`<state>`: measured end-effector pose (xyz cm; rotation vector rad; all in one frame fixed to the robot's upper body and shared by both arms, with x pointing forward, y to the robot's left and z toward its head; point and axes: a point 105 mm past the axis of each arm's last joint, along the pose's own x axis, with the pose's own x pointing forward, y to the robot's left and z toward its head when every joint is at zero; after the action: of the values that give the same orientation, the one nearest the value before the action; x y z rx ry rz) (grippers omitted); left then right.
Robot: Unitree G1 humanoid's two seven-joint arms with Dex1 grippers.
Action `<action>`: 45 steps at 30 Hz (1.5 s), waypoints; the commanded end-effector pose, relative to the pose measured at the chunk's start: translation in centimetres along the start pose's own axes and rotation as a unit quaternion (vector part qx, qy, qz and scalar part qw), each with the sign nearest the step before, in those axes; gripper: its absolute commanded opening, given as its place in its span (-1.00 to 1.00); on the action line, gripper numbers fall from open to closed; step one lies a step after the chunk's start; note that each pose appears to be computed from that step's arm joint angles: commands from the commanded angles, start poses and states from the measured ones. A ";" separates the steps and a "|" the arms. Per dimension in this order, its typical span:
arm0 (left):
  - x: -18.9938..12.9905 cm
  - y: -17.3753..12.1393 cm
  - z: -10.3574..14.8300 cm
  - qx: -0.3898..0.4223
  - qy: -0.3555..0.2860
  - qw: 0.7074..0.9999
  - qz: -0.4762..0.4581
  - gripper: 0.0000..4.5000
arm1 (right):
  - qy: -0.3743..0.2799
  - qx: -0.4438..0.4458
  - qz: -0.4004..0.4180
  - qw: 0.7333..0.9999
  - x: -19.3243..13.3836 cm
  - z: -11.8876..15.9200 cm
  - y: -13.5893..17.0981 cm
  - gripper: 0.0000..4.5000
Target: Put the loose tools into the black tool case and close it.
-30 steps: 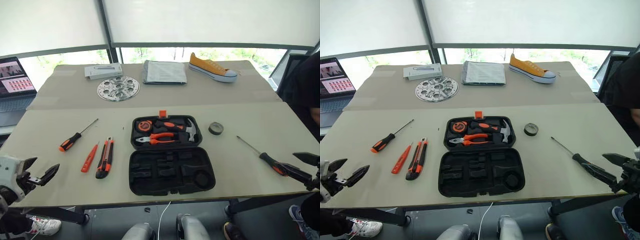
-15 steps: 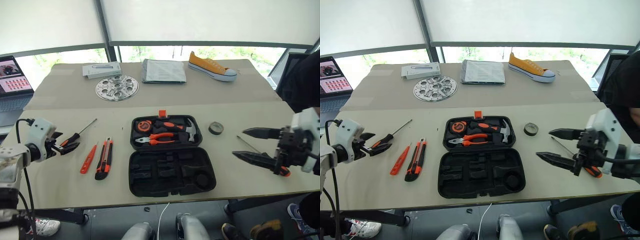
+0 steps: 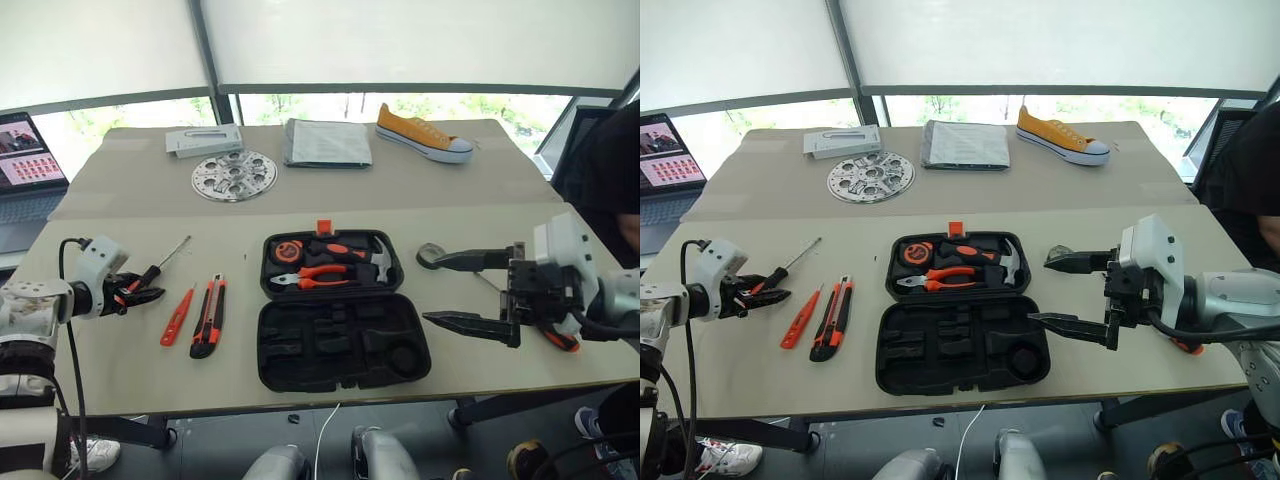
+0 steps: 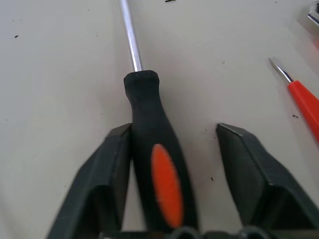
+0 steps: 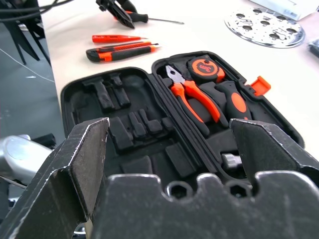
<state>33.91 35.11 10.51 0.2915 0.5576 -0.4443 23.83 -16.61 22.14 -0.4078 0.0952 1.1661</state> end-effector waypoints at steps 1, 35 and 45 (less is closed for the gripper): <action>-0.4 0.2 0.4 0.014 -0.006 1.000 -0.002 -0.51 | -0.003 -0.019 -0.007 1.000 -0.4 0.2 0.0 1.00; 5.4 -24.3 11.1 0.295 -0.051 0.878 -0.373 -0.61 | 0.024 0.014 -0.034 0.999 0.0 -2.4 2.1 1.00; 6.0 -24.2 11.3 0.311 -0.038 0.879 -0.360 -0.61 | 0.018 0.019 -0.045 0.999 0.2 -2.4 2.2 1.00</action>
<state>31.34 8.28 11.86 0.6471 0.4501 -1.3795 22.53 -16.90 18.23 -0.3876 0.1749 1.0652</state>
